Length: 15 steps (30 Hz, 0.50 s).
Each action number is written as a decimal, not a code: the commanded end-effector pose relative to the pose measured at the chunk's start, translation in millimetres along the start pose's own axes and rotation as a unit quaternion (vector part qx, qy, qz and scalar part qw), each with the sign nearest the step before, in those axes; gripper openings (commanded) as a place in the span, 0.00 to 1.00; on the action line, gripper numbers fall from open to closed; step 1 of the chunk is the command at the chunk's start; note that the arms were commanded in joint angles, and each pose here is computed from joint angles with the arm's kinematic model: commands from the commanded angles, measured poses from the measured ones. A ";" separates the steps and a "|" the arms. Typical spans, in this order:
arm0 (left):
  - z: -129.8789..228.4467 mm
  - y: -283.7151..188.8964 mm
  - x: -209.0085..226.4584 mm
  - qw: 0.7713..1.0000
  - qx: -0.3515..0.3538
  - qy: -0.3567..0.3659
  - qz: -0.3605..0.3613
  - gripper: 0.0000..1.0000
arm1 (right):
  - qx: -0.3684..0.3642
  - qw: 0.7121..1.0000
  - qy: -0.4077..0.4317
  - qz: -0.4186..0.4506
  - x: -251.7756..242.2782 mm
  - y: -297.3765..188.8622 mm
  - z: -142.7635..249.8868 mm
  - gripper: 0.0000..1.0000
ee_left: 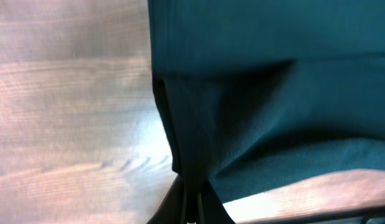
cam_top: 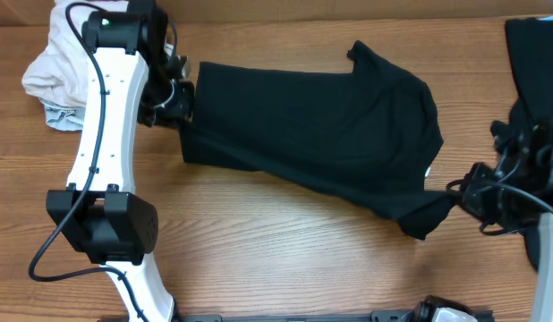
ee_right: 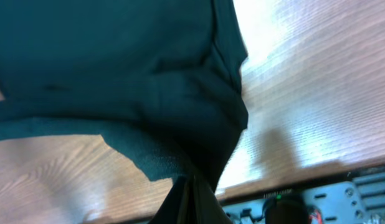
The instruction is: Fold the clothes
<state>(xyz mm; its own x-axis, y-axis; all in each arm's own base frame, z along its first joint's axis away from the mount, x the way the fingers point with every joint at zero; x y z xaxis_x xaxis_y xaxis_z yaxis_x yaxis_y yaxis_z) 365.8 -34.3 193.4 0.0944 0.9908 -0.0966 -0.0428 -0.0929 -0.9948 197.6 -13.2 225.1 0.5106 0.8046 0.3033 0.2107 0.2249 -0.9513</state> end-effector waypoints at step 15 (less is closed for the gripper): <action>-56.1 67.8 29.4 0.991 -0.104 -0.061 -0.051 0.04 | -0.089 0.995 -0.008 -0.047 6.8 63.1 -68.2 0.04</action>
<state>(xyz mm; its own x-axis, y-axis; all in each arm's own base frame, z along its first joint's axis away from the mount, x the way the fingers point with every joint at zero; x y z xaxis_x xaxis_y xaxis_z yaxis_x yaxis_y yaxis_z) 412.7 -22.9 115.4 0.0192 0.9997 -0.0130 0.1087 -0.0150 -0.9940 259.9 -27.7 170.5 0.4725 0.7989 0.3721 0.3719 0.2021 -0.9060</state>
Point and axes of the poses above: each gripper's point midway between its finger pads, its own y axis out along the fingers, its own x axis along the line the jaws close on, z = x × y, the point moved 1 cm from there along -y, back along the fingers, and after that the axes turned 4 degrees about y, right-handed, at the moved point
